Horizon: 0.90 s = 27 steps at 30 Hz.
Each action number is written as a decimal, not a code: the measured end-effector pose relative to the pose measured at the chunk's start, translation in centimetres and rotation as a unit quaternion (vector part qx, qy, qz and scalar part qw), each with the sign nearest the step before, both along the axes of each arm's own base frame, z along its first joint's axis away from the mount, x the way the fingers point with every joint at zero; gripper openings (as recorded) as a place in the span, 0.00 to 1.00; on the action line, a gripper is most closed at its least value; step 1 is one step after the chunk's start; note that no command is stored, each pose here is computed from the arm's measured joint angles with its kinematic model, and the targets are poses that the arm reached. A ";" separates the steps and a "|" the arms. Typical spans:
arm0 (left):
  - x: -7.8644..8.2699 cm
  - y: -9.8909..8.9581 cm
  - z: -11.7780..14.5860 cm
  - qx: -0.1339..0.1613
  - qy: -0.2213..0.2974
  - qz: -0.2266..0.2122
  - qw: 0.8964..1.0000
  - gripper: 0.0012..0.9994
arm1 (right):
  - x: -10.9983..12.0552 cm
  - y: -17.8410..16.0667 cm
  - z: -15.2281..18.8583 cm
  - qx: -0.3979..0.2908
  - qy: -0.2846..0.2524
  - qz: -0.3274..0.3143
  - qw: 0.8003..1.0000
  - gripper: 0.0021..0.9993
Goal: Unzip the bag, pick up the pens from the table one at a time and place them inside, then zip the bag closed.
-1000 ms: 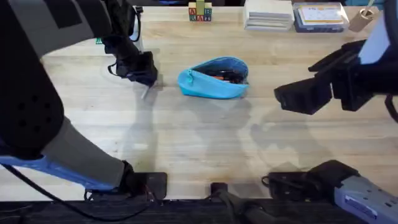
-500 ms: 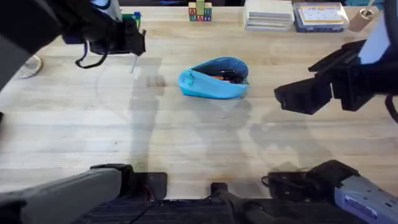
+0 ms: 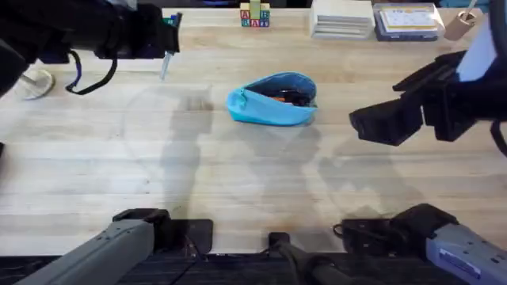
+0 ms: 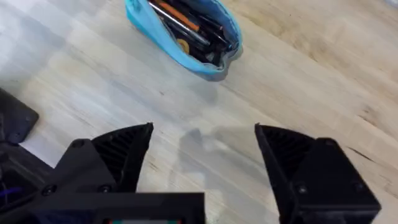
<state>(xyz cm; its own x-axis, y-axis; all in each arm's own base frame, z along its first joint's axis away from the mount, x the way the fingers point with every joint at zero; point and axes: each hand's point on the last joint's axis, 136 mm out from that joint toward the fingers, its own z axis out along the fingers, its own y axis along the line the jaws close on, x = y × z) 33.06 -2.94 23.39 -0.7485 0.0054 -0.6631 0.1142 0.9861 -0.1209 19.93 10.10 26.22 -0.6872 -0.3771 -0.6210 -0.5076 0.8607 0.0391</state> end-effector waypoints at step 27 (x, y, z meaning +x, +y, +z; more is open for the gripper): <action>-3.4 -11.9 7.0 -0.152 -0.163 -0.396 0.891 0.04 | 0.0 0.0 0.0 0.001 0.001 -0.001 1.000 1.00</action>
